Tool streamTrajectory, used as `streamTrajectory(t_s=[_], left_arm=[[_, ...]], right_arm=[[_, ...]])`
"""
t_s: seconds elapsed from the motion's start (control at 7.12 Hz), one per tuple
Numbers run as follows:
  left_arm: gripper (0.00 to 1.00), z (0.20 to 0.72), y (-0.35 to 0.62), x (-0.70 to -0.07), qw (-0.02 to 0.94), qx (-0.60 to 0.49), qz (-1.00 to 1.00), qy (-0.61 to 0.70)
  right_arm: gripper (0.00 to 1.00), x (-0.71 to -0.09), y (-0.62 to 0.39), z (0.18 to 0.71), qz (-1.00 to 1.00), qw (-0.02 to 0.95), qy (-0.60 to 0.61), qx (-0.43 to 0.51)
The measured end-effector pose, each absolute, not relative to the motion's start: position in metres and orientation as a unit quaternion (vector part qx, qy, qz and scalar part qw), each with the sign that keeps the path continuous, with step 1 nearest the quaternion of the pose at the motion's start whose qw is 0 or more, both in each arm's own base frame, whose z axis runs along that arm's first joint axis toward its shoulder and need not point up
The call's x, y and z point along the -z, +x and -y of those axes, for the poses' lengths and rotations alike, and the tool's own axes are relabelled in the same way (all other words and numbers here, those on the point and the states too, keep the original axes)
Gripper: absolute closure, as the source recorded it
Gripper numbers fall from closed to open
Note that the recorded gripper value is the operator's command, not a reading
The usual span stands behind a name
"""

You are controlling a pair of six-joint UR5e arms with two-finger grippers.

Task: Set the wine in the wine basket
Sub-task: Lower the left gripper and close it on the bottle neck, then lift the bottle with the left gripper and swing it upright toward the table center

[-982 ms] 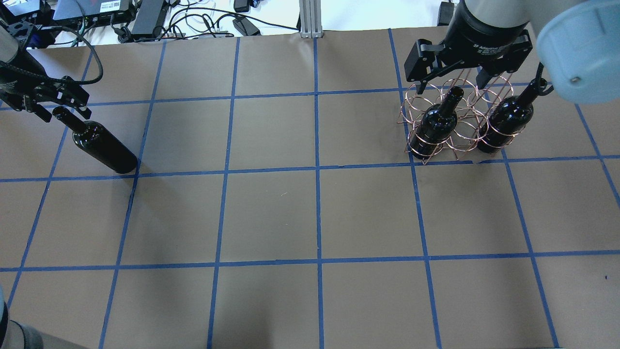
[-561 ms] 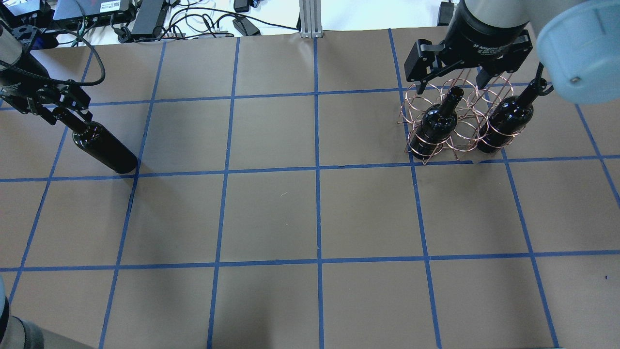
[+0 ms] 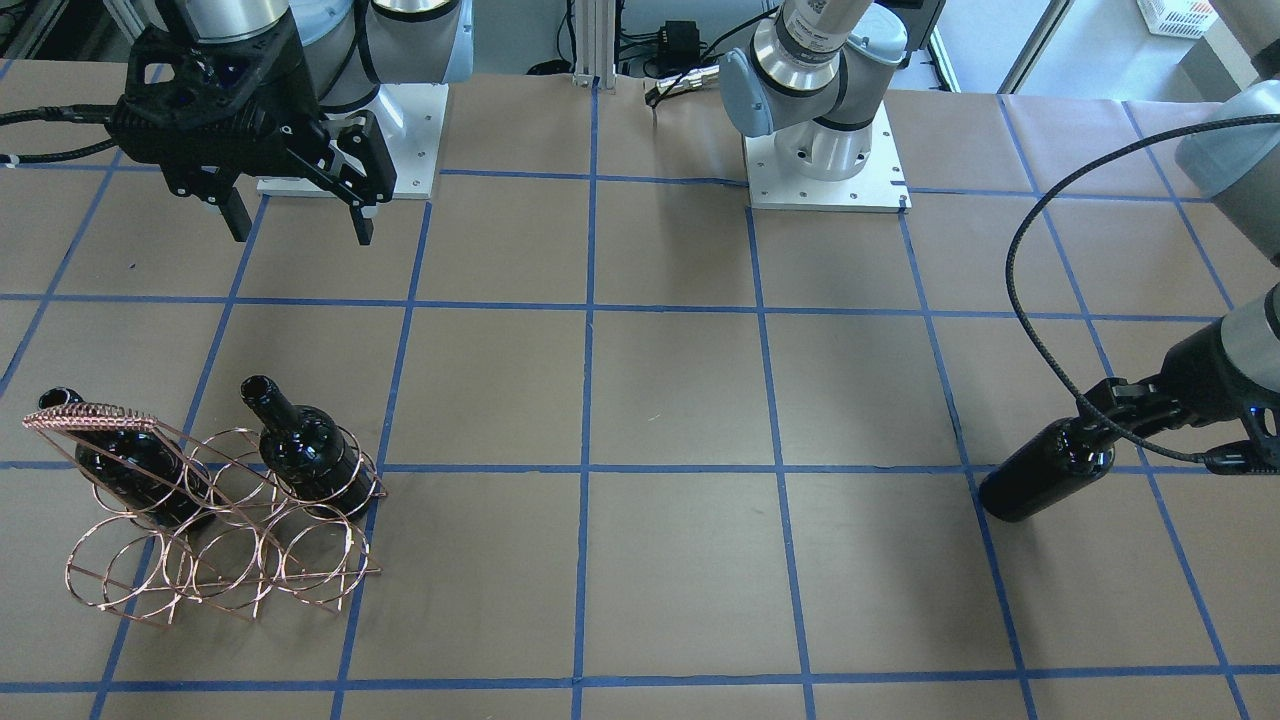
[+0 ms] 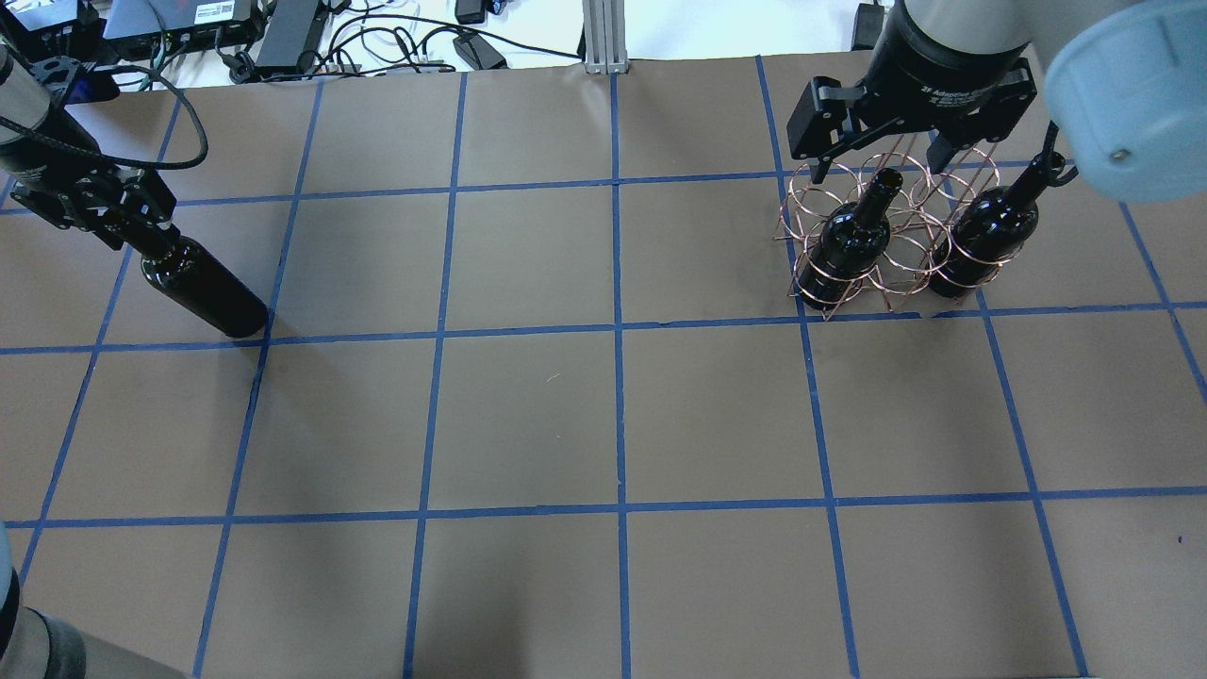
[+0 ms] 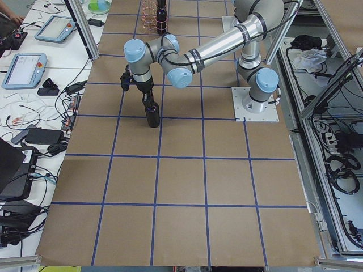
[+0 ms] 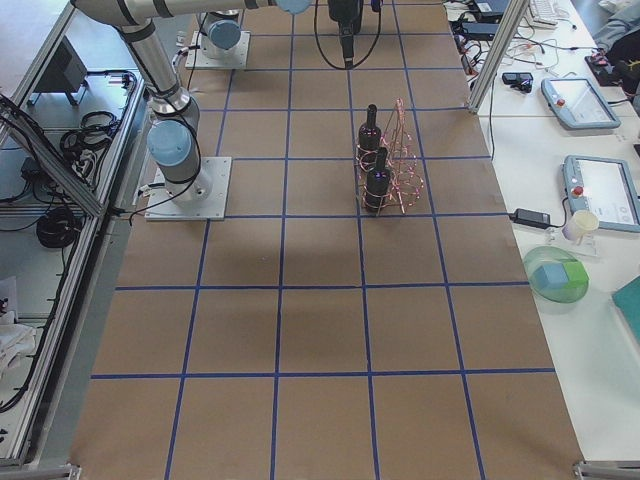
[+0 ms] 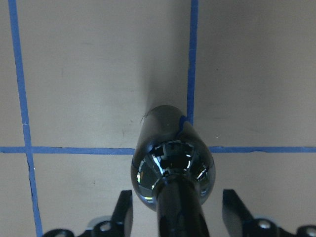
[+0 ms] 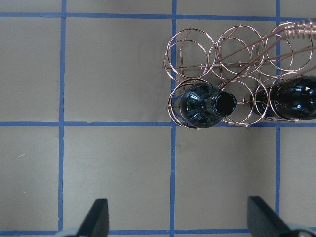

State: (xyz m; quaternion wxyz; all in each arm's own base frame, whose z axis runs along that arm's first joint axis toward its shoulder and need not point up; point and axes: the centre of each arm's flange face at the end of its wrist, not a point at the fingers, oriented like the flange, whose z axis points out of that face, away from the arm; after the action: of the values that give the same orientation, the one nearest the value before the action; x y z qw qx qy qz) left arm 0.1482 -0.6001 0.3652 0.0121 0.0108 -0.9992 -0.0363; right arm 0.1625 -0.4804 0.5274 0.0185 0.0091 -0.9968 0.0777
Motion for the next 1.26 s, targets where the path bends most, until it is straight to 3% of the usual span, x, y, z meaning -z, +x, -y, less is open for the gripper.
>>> streamTrajectory(t_s=[0.14,0.28,1.26], left_arm=[[0.8,0.599,0.148,-0.364,0.013,0.04,0.999,0.011],[1.0,0.599,0.149,-0.364,0.011,0.043,0.999,0.011],[1.0,0.599,0.112,-0.397,-0.015,0.023,1.0,0.004]], right_arm=[[0.0,-0.527,0.162,0.48,0.997,0.018,0.009,-0.078],[0.0,-0.528,0.163,0.48,0.997,0.018,0.009,-0.078],[0.0,-0.527,0.162,0.48,0.997,0.018,0.009,-0.077]])
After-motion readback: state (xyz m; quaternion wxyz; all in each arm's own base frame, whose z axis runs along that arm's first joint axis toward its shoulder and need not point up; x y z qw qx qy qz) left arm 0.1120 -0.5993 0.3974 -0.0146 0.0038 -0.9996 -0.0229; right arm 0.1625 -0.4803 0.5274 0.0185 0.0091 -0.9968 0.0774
